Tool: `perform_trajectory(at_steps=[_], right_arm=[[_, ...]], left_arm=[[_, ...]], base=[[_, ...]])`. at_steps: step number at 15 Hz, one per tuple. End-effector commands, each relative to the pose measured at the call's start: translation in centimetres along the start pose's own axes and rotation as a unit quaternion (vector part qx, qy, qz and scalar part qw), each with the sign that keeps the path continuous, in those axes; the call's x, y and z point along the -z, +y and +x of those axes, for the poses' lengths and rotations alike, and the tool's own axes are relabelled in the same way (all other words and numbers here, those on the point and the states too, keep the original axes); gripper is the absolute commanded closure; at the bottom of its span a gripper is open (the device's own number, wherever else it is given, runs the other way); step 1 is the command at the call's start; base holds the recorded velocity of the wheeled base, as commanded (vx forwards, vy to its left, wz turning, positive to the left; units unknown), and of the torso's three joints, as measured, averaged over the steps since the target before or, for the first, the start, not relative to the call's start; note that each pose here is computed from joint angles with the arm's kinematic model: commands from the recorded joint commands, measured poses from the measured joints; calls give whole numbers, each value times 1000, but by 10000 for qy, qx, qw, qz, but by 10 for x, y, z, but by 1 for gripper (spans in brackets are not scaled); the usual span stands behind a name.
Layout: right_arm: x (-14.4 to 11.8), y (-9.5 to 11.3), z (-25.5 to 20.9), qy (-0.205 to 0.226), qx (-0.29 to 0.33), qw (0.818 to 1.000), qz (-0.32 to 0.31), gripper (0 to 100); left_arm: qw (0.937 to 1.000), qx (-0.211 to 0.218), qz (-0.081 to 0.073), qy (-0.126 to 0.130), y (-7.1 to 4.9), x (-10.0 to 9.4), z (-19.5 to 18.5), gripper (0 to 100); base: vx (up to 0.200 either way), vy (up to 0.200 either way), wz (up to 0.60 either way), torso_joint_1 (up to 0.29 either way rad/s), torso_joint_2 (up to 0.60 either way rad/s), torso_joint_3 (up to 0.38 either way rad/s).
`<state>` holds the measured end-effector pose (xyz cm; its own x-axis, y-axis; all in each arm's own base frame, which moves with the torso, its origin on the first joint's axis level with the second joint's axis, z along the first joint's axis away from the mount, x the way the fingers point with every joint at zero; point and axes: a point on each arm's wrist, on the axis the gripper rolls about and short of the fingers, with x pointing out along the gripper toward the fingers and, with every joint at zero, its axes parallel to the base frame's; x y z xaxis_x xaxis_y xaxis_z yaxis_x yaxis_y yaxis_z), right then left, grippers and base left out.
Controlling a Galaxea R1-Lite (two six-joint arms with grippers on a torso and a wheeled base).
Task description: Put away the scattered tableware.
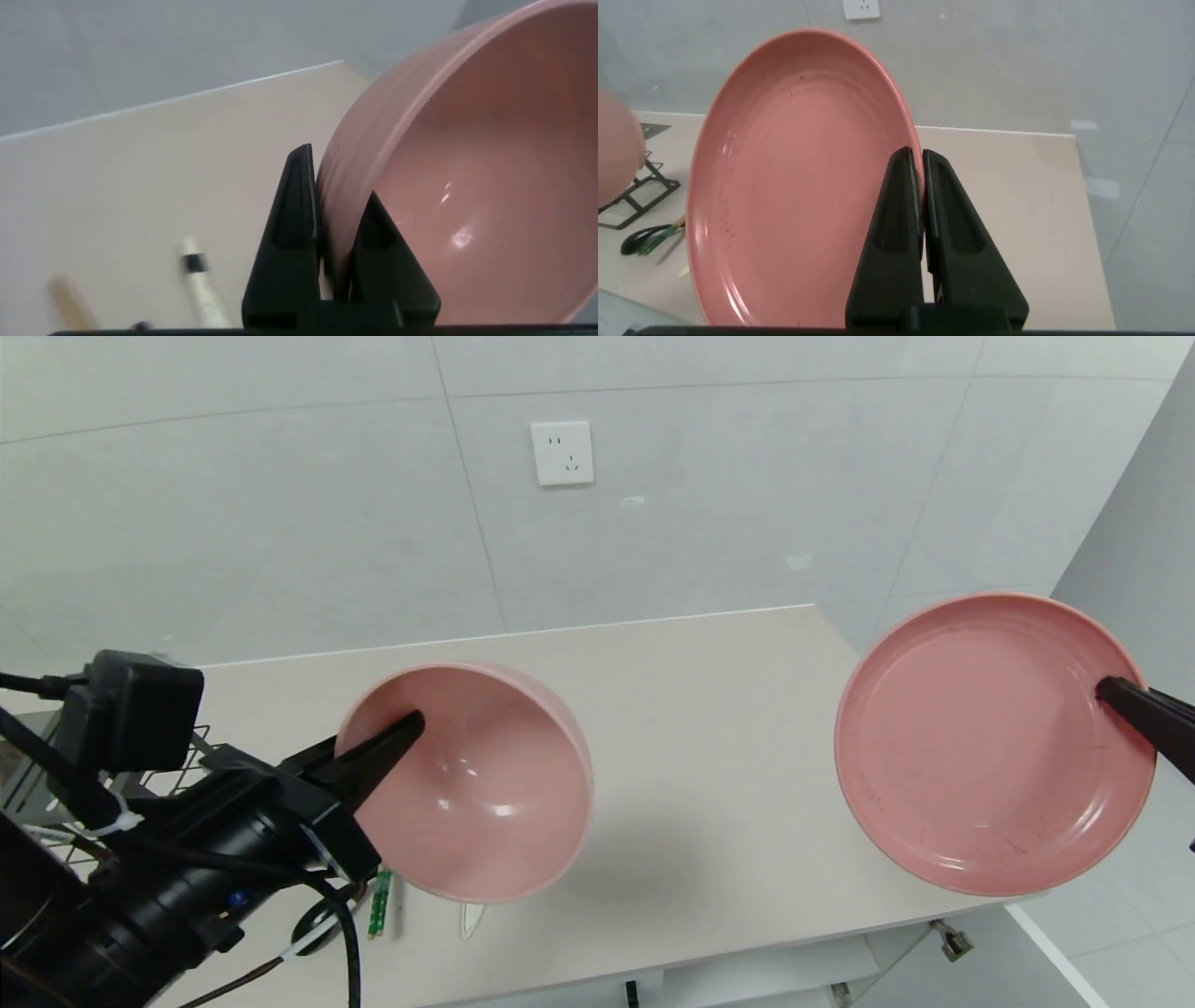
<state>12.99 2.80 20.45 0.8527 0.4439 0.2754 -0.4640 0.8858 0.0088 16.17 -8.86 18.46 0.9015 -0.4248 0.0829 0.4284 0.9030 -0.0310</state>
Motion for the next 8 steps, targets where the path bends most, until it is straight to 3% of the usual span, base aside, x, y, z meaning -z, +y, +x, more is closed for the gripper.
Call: perform_trajectory(at_steps=[1,2,3,6,8], right_arm=[[-6,-1,4,-124,-15,9999,-60,100],[-7,-1,6,-160,-26,9998,-87,100],[-9,-1,6,-226,-30,9995,-223,100],[-1,-3,10,-117,8,9976,-676,100],[13,-6,14,81,12,9959,-904,100]], left_arm=[[9988,-248,414,-40,1,-2,-3,100],[9981,-258,546,-97,1,-2,-4,100],[9981,-247,514,-251,1,-5,-4,100],[9985,-236,125,-488,1,3,3,100],[9981,-214,25,-574,0,15,10,100]], base=[[0,0,0,0,0,0],[0,0,0,0,0,0],[0,0,0,0,0,0],[0,0,0,0,0,0],[0,0,0,0,0,0]])
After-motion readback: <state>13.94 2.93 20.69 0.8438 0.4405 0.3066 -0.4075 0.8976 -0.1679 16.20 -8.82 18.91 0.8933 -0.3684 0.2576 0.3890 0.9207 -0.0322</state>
